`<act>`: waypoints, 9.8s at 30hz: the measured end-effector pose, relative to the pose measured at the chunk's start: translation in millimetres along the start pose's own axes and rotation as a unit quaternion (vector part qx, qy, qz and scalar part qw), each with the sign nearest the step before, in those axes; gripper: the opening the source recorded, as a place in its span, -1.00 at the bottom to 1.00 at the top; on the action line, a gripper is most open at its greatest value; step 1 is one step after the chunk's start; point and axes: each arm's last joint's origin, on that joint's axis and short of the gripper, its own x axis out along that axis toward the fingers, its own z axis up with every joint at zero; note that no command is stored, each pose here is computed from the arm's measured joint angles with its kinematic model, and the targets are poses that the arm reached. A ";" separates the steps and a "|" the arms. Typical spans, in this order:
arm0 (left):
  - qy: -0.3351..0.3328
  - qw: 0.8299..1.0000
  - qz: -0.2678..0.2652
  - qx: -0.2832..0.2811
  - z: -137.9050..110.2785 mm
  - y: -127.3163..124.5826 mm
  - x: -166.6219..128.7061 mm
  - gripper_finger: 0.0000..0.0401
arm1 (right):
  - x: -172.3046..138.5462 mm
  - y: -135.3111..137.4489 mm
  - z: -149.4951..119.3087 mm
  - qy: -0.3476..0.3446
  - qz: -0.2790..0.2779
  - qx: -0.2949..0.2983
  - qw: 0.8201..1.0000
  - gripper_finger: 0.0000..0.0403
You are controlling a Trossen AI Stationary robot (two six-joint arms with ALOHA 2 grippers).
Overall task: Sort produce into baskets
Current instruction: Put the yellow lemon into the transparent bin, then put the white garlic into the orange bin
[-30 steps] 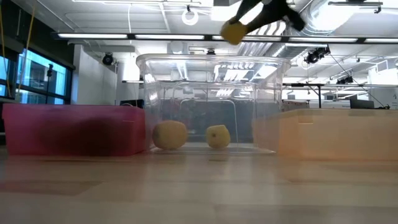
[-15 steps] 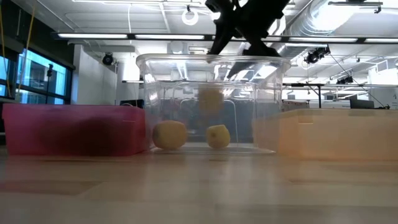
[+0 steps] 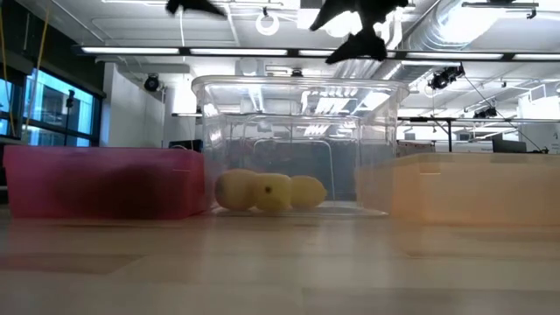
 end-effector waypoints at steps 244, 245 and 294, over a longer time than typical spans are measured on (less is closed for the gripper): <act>0.061 0.969 -0.235 -0.045 -28.6 -31.4 -51.9 0.49 | -32.7 90.1 -315.7 0.500 -0.165 0.310 0.792 0.80; 0.057 0.970 -0.233 -0.042 -27.6 -30.1 -51.9 0.49 | -31.6 89.2 -318.0 0.509 -0.175 0.307 0.785 0.80; 0.073 0.973 -0.216 -0.042 -29.9 -25.8 -49.4 0.49 | -11.0 75.4 -359.3 0.587 -0.263 0.220 0.733 -0.33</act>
